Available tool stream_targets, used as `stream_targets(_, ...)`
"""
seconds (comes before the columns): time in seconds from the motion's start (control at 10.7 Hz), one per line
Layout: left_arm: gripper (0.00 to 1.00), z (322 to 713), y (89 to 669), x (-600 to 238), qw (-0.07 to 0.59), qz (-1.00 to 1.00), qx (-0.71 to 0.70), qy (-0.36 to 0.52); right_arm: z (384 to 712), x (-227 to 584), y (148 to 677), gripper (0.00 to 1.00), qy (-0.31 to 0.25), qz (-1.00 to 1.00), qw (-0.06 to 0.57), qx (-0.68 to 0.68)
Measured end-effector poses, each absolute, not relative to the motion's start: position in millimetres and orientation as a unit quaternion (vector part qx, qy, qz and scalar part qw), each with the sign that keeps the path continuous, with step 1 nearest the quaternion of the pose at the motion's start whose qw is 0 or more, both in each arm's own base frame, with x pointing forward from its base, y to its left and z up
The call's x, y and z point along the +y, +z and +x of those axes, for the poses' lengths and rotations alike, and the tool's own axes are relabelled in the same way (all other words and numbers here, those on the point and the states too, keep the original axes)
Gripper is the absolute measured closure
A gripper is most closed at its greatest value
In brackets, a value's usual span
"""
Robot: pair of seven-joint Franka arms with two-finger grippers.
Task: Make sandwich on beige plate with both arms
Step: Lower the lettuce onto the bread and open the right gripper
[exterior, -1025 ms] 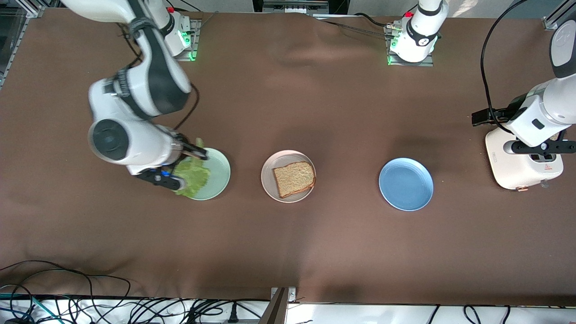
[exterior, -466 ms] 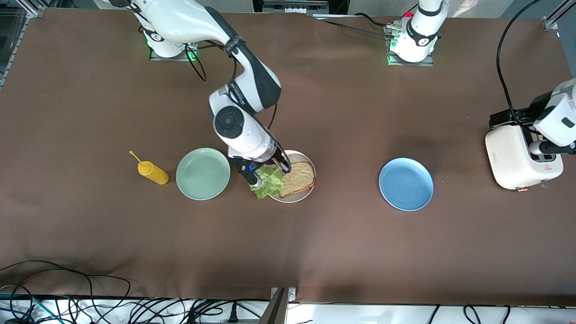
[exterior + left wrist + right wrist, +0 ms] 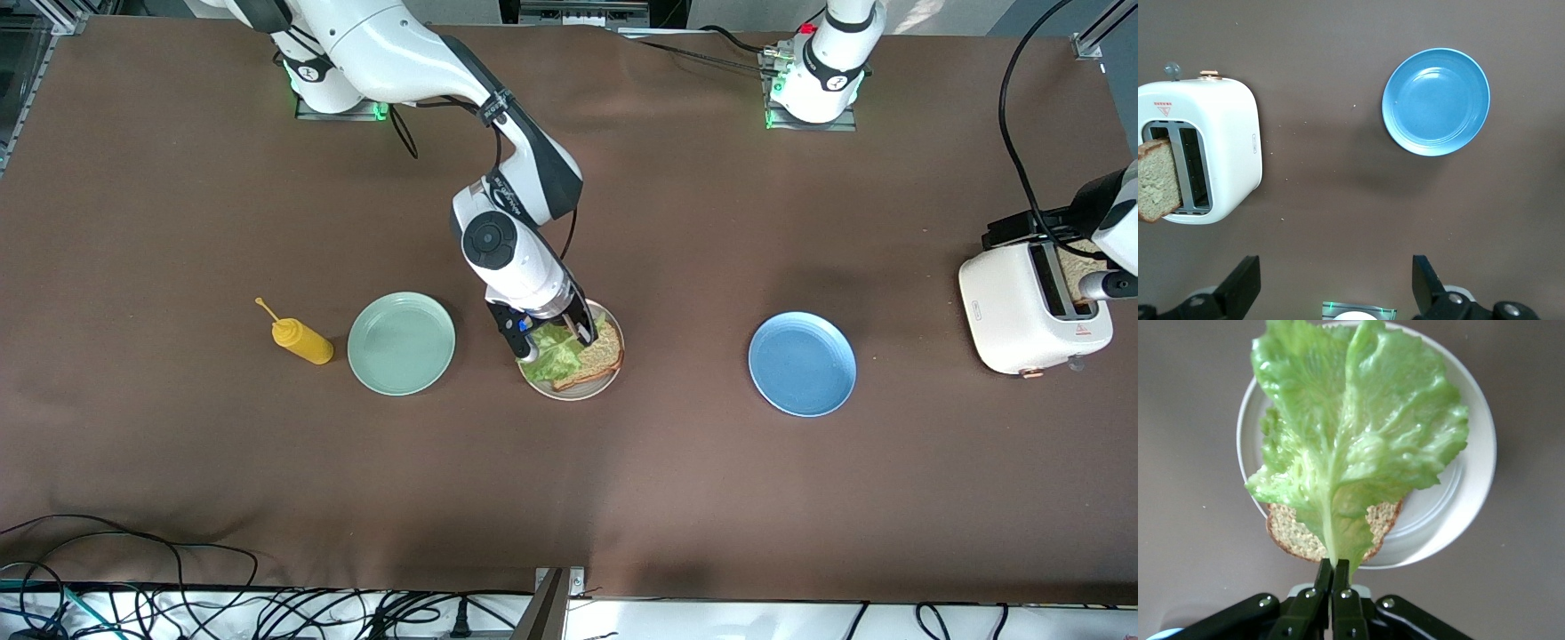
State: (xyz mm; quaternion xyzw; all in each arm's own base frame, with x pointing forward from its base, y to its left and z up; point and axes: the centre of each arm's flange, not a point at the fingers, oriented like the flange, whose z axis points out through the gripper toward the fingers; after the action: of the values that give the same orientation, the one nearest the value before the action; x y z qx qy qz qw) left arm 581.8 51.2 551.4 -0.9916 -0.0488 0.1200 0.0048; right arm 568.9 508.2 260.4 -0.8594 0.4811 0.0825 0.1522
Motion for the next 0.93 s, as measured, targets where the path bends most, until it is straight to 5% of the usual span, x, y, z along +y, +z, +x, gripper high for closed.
stream_targets(0.19,0.00,581.2,543.0,52.3,0.004,-0.989,-0.049,0.137,561.8,515.8,257.5,0.89,0.085,-0.861,0.151,0.478)
stream_targets(0.75,0.00,576.7,541.8,54.2,-0.018,-0.987,-0.053,0.153,569.7,513.8,263.6,0.09,0.047,-0.872,0.155,0.462)
stream_targets(0.93,0.00,574.4,552.1,47.4,-0.032,-0.987,-0.050,0.148,572.2,509.5,273.5,0.00,0.038,-0.880,0.140,0.452)
